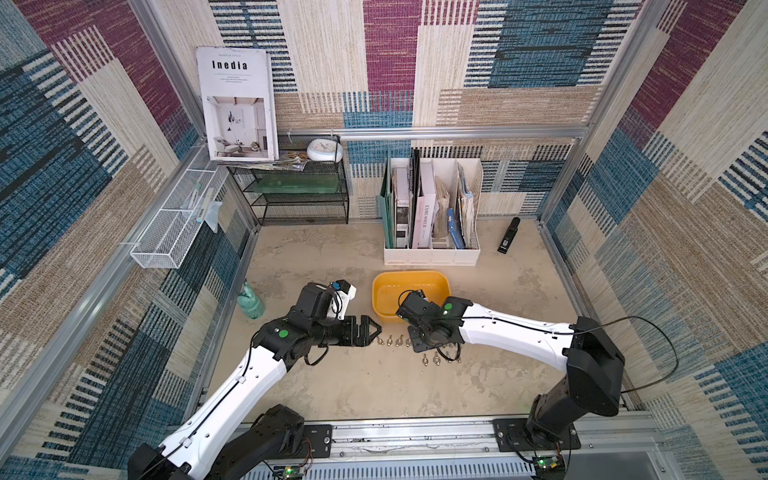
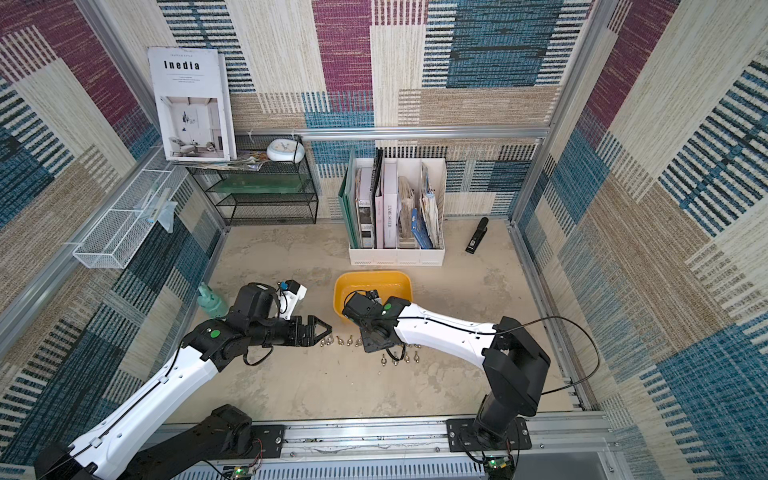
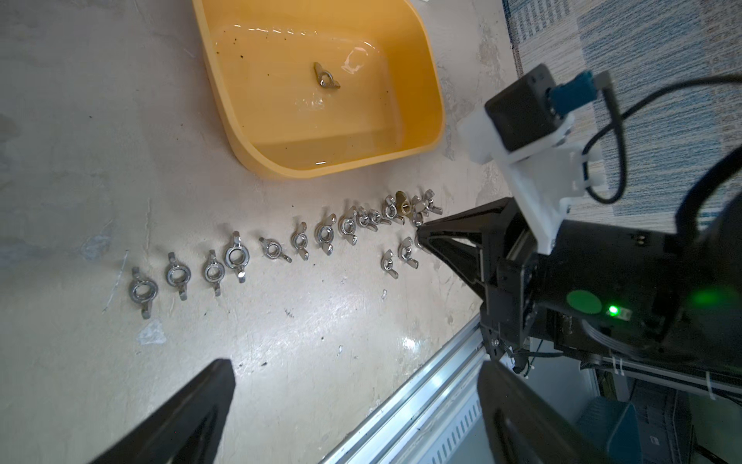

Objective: Take out the wing nut from the storage box
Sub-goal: Place the wing nut at the center of the board.

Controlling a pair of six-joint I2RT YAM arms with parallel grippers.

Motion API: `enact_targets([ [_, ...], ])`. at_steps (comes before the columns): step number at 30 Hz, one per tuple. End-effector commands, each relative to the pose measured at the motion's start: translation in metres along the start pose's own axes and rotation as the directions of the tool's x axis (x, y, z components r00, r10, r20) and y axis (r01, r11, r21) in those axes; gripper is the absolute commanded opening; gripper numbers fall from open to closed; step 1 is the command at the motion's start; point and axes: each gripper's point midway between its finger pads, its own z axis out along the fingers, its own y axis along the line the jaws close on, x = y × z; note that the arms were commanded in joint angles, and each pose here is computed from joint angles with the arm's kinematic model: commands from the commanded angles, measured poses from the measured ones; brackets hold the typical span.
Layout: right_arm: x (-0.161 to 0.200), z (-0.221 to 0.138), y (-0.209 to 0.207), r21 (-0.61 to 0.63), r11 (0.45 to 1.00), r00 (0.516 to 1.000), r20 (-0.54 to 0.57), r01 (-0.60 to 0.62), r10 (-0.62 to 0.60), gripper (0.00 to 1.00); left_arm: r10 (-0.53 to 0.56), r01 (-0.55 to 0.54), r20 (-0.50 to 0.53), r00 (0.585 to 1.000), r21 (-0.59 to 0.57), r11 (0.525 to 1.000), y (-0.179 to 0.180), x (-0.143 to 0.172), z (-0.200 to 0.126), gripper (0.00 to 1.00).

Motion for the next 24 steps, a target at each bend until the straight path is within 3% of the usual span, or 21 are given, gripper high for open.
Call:
enact_targets([
  [1, 0.010, 0.008, 0.017, -0.034, 0.999, 1.000, -0.009, -0.020, 0.020, 0.00, -0.012, 0.012, -0.016, 1.000, -0.022, 1.000, 0.005, 0.009, -0.004, 0.99],
  [11, 0.042, 0.035, 0.025, -0.037, 0.999, 0.997, -0.070, -0.020, 0.018, 0.00, -0.015, 0.015, -0.016, 1.000, -0.014, 1.000, 0.004, 0.017, -0.010, 0.99],
  [24, 0.052, 0.055, 0.017, 0.013, 1.000, 0.995, -0.097, -0.001, 0.003, 0.00, -0.019, 0.019, -0.011, 1.000, -0.014, 1.000, 0.004, 0.017, -0.010, 0.99],
])
